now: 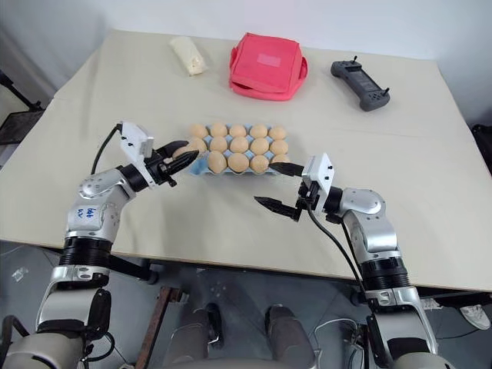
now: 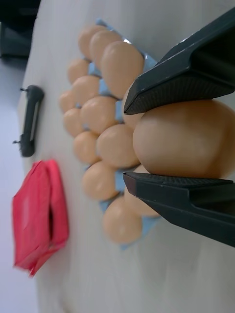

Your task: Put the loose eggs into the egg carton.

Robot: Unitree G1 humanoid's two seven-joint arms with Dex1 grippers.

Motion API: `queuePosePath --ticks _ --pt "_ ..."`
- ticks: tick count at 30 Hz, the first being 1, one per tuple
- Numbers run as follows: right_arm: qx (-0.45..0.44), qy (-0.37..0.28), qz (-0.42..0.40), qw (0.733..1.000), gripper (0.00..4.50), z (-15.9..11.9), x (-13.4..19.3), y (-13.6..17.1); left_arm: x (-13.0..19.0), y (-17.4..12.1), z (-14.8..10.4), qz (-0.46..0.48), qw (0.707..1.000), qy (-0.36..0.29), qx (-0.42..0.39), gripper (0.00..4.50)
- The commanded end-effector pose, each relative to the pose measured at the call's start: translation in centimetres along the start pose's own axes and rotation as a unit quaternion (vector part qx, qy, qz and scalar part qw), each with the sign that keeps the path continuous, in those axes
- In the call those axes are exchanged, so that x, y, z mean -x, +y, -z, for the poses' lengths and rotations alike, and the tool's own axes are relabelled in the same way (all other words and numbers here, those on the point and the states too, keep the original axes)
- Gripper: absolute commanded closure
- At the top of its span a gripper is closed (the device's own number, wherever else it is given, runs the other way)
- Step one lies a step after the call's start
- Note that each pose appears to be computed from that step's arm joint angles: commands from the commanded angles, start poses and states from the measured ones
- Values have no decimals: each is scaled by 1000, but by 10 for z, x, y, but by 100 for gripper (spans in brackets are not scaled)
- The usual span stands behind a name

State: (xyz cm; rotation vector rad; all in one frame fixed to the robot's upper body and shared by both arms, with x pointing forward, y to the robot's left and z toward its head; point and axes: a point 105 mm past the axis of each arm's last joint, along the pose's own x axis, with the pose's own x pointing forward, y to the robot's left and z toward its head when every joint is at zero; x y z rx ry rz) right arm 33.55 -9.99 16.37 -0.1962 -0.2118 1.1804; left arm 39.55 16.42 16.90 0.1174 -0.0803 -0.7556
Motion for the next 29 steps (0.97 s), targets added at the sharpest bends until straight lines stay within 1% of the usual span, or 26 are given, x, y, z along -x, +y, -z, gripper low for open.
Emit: queuePosePath --ticks 1,5,7,9,13,16,21,24,29 --pt "29 -25 5 999 0 -16 -3 -2 -6 1 -7 9 1000 -11 -8 196" --pt "28 -25 5 999 0 -16 -3 0 -10 3 -5 7 1000 -6 -9 68" --pt "28 -26 5 999 0 -17 -3 0 -6 7 -3 0 1000 -1 -17 8" --pt "29 -27 6 999 0 -18 -3 0 3 12 -3 -8 1000 2 -22 3" --pt "29 -28 7 999 0 -18 -2 0 32 21 -7 -25 999 2 -35 3" --pt "26 -22 4 999 0 -15 1 1 67 23 -8 -24 998 8 -52 3" --pt "24 -6 3 1000 0 -13 12 -2 110 7 11 16 993 79 -82 3" --pt "22 7 9 1000 0 -9 21 -5 122 8 13 5 992 89 -84 3" --pt "15 22 28 999 0 -2 31 -9 122 9 12 -17 992 87 -95 3"
